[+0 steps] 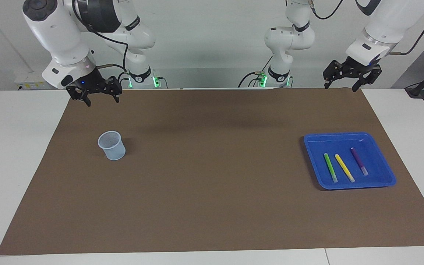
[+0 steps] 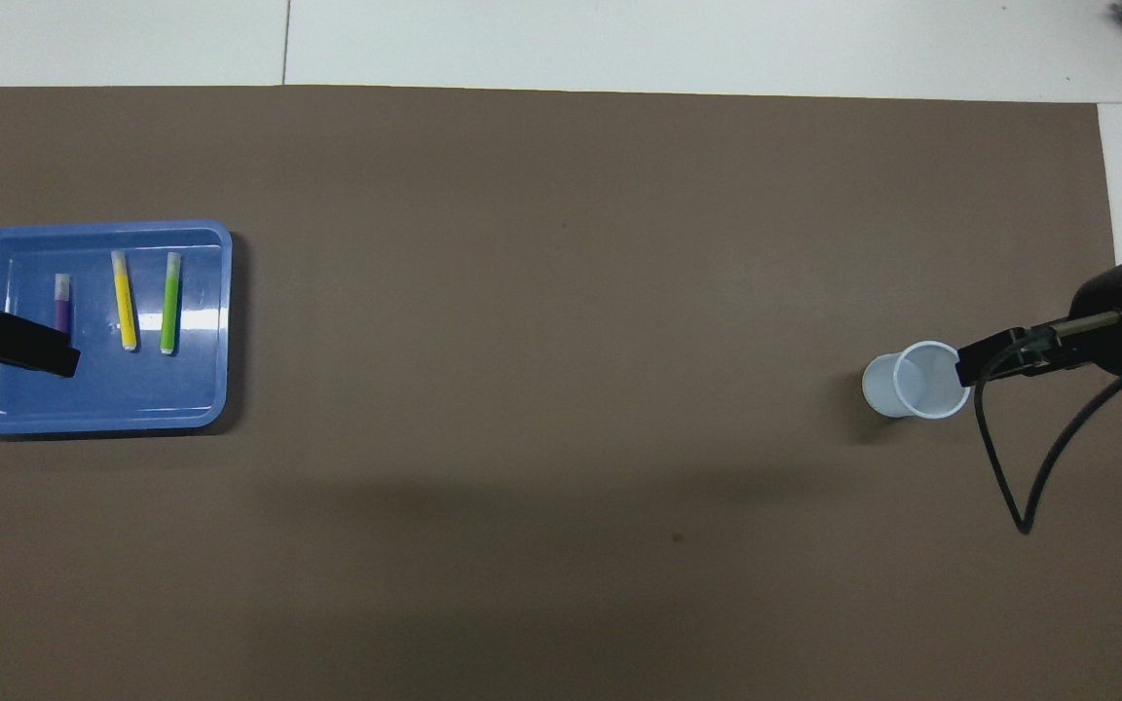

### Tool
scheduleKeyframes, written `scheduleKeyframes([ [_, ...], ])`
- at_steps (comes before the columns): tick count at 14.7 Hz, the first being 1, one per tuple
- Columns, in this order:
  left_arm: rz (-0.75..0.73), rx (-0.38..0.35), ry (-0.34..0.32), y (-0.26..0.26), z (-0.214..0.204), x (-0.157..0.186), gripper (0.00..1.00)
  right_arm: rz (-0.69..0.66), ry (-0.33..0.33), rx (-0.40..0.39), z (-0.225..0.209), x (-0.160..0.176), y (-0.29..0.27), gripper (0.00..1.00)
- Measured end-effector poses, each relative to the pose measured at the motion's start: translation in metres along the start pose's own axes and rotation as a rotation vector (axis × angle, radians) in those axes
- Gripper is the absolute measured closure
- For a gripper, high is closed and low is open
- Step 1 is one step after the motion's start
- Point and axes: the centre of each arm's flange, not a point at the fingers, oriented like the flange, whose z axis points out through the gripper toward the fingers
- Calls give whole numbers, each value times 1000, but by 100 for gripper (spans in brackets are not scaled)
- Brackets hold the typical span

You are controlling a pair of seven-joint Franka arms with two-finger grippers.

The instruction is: Right arm passes pens to left for tray arrangement

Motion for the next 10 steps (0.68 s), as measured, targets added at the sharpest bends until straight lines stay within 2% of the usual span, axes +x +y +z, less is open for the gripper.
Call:
scheduleKeyframes([
  [5,0,0,0,0,0,0,0,-6,3,-4,-33,-19,-6,0],
  [10,0,0,1,0,0,0,0,-6,0,-3,-37,-21,-6,0],
])
